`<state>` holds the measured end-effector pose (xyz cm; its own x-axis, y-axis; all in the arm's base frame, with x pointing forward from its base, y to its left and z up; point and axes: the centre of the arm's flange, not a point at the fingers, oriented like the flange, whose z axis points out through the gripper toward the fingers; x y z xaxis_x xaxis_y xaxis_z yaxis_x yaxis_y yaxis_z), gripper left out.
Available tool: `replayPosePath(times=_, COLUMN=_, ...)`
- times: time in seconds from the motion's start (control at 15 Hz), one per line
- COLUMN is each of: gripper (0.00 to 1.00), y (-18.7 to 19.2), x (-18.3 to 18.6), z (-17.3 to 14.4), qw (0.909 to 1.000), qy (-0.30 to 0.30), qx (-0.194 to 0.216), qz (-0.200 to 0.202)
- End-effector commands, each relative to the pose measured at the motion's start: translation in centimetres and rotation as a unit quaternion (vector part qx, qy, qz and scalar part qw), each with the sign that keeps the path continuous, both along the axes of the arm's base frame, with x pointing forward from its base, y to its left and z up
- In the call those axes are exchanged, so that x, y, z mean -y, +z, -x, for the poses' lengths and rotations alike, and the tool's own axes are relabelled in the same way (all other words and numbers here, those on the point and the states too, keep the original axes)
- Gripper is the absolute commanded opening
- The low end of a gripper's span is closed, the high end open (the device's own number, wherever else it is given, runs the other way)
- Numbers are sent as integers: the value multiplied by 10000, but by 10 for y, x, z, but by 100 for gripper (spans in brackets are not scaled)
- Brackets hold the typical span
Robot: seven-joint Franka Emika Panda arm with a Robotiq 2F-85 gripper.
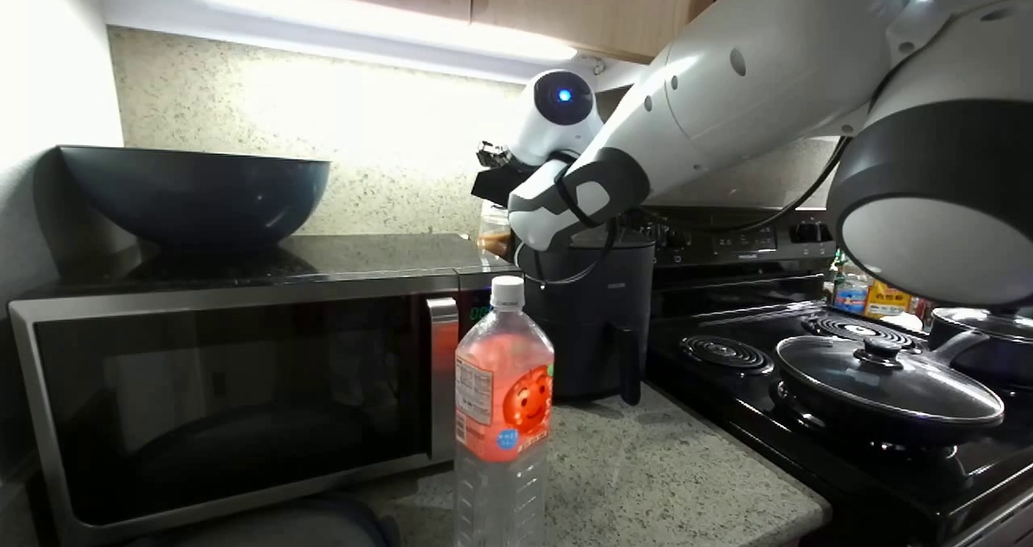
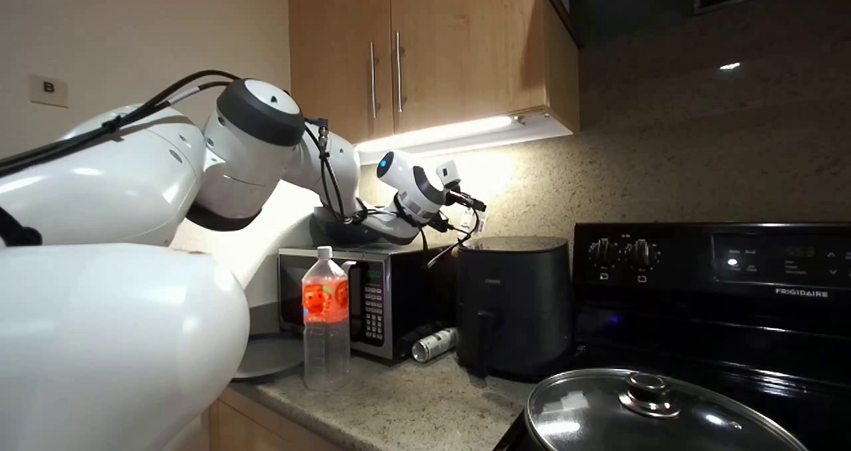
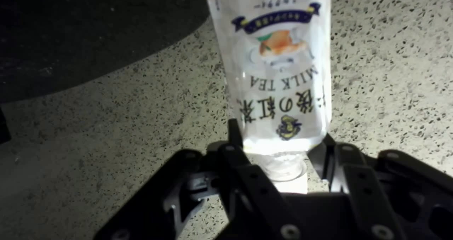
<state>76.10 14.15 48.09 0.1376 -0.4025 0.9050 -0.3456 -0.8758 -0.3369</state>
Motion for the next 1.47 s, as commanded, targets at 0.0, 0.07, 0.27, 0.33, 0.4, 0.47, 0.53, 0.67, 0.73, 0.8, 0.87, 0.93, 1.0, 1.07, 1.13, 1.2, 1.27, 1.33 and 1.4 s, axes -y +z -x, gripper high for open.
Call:
replayPosePath(times=0.0, gripper=23, y=-9, x=37, z=67, qw=9991, qy=-393, qx=-129, qz=-73)
replayPosePath(times=0.07, gripper=23, y=-5, x=37, z=68, qw=9992, qy=-381, qx=-79, qz=-95)
replayPosePath(times=0.27, gripper=48, y=3, x=7, z=21, qw=9998, qy=-139, qx=65, qz=-135)
replayPosePath(times=0.33, gripper=48, y=2, x=6, z=20, qw=9998, qy=-135, qx=60, qz=-127)
replayPosePath(times=0.4, gripper=48, y=2, x=6, z=19, qw=9998, qy=-132, qx=60, qz=-119)
replayPosePath(times=0.47, gripper=48, y=2, x=6, z=19, qw=9998, qy=-132, qx=61, qz=-121)
replayPosePath(times=0.53, gripper=48, y=2, x=6, z=19, qw=9998, qy=-132, qx=62, qz=-121)
replayPosePath(times=0.67, gripper=23, y=-5, x=13, z=31, qw=10000, qy=-52, qx=3, qz=-18)
replayPosePath(times=0.73, gripper=23, y=-10, x=20, z=43, qw=9999, qy=0, qx=-127, qz=30)
replayPosePath(times=0.8, gripper=23, y=-15, x=25, z=51, qw=9997, qy=17, qx=-219, qz=78)
replayPosePath(times=0.87, gripper=23, y=-19, x=31, z=63, qw=9994, qy=0, qx=-332, qz=111)
replayPosePath(times=0.93, gripper=23, y=-21, x=35, z=73, qw=9992, qy=-36, qx=-375, qz=166)
replayPosePath(times=1.0, gripper=23, y=-21, x=37, z=81, qw=9990, qy=-65, qx=-381, qz=208)
replayPosePath(times=1.07, gripper=23, y=-20, x=39, z=91, qw=9990, qy=-122, qx=-363, qz=223)
replayPosePath(times=1.13, gripper=23, y=-18, x=41, z=99, qw=9989, qy=-178, qx=-369, qz=228)
replayPosePath(times=1.2, gripper=23, y=-16, x=44, z=110, qw=9984, qy=-283, qx=-388, qz=285)
replayPosePath(times=1.27, gripper=23, y=-13, x=47, z=121, qw=9978, qy=-386, qx=-416, qz=330)
replayPosePath(times=1.33, gripper=23, y=-10, x=49, z=131, qw=9974, qy=-481, qx=-420, qz=348)
replayPosePath(times=1.4, gripper=23, y=-8, x=53, z=140, qw=9968, qy=-575, qx=-412, qz=375)
